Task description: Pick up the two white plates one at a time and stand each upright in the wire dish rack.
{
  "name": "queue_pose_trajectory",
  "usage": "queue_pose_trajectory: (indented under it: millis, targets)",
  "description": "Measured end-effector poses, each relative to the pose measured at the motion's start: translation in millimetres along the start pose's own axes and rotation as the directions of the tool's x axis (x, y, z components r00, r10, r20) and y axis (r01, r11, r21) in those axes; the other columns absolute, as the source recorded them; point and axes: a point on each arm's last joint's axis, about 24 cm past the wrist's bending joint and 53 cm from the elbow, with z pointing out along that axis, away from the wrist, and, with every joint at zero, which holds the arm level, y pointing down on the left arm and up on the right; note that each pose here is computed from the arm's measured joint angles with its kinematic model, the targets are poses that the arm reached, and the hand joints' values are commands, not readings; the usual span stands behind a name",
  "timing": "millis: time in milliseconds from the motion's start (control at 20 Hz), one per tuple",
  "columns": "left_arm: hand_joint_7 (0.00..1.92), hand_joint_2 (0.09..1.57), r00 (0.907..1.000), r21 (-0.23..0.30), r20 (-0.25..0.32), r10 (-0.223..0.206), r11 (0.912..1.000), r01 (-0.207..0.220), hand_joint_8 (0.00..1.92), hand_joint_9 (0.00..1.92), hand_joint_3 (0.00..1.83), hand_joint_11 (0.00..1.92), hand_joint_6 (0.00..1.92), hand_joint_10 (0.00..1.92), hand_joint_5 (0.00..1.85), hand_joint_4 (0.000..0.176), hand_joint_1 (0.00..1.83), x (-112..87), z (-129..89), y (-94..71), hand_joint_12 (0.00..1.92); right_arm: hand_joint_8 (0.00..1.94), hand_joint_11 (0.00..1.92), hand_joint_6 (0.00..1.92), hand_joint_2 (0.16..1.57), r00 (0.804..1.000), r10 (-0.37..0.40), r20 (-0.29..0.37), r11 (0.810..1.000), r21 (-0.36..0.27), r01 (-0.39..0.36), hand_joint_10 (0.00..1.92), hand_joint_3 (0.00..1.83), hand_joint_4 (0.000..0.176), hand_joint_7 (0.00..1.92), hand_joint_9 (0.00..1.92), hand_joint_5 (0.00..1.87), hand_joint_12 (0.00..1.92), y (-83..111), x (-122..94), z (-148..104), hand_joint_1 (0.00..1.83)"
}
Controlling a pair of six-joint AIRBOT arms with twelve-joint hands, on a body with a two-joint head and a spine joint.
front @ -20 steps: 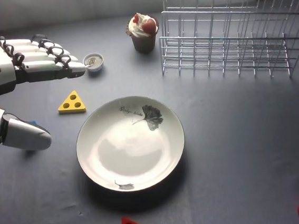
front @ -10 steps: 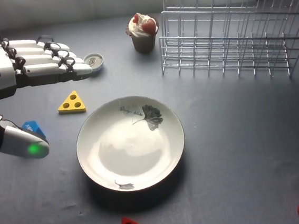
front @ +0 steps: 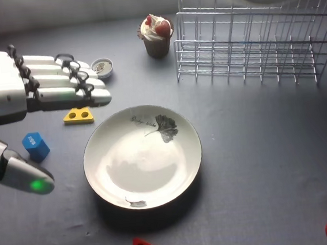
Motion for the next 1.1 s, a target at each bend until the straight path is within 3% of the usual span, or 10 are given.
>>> queue_pose_trajectory:
  millis: [100,200,300,450,550,700,850,1100]
  targets:
    - [0.13,0.96,0.9999,-0.008,-0.008,0.012,0.9999,-0.012,0.01,0.12,0.00,0.12,0.01,0.01,0.11,0.000,0.02,0.9,0.4,1.6,0.00,0.42,1.28,0.78,1.02,1.000,0.002,0.002,1.000,0.007,-0.002,0.77,0.00,0.000,1.22,1.20,1.08,0.10,-3.8,-1.0,0.9,1.40]
    - [0.13,0.96,0.9999,-0.009,0.000,0.012,0.9999,-0.012,0.01,0.12,0.00,0.11,0.00,0.01,0.11,0.000,0.02,-1.8,0.7,1.6,0.00,0.40,1.32,0.85,1.02,1.000,0.014,-0.003,1.000,0.014,-0.014,0.66,0.00,0.000,1.23,1.25,1.05,0.07,-5.9,1.0,2.3,1.40]
    - [0.14,0.96,1.0000,-0.005,0.002,0.010,0.9999,-0.010,0.00,0.13,0.00,0.12,0.00,0.01,0.11,0.000,0.03,-2.1,1.4,0.1,0.00,0.39,1.34,0.85,1.02,1.000,0.022,-0.005,1.000,0.014,-0.022,0.68,0.00,0.000,1.24,1.26,1.03,0.07,-5.5,2.3,4.2,1.40]
    - [0.13,0.96,0.9999,0.001,-0.007,0.014,0.9999,-0.014,0.00,0.12,0.00,0.12,0.00,0.00,0.11,0.000,0.04,0.5,2.7,-1.1,0.00,0.55,1.34,0.96,1.05,0.999,0.043,-0.003,0.999,0.017,-0.043,0.77,0.00,0.000,1.12,1.18,1.01,0.05,-6.9,1.7,10.0,1.39]
    - [0.12,0.96,0.9998,0.005,-0.009,0.015,0.9999,-0.015,0.00,0.11,0.00,0.11,0.00,0.00,0.09,0.000,0.02,1.0,2.7,-1.9,0.00,0.49,1.35,0.91,1.03,0.998,0.061,0.002,0.998,0.030,-0.061,0.74,0.00,0.000,1.18,1.20,1.03,0.05,-13.5,0.3,15.0,1.40]
    - [0.13,0.97,0.9997,0.006,-0.015,0.019,0.9998,-0.019,0.00,0.12,0.00,0.13,0.00,0.00,0.10,0.000,0.01,2.3,2.6,-2.2,0.01,0.59,1.36,0.97,1.05,0.998,0.060,0.007,0.997,0.055,-0.060,0.75,0.00,0.000,1.14,1.20,0.97,0.04,-24.8,-0.1,22.8,1.40]
    - [0.15,0.96,0.9991,0.014,-0.030,0.031,0.9994,-0.030,0.01,0.14,0.00,0.15,0.01,0.01,0.13,0.000,0.03,5.8,3.2,-4.0,0.02,0.52,1.35,0.94,1.04,0.998,0.062,0.006,0.997,0.055,-0.062,0.75,0.00,0.000,1.17,1.20,1.00,0.03,-24.5,2.0,27.5,1.40]
    - [0.16,0.96,0.9984,0.046,-0.039,0.040,0.9982,-0.038,0.01,0.15,0.00,0.13,0.00,0.01,0.14,0.000,0.00,8.4,6.6,-11.3,0.01,0.58,1.33,0.90,1.04,0.997,0.083,0.003,0.996,0.032,-0.083,0.75,0.00,0.000,1.16,1.20,1.00,0.02,-17.8,7.1,34.7,1.40]
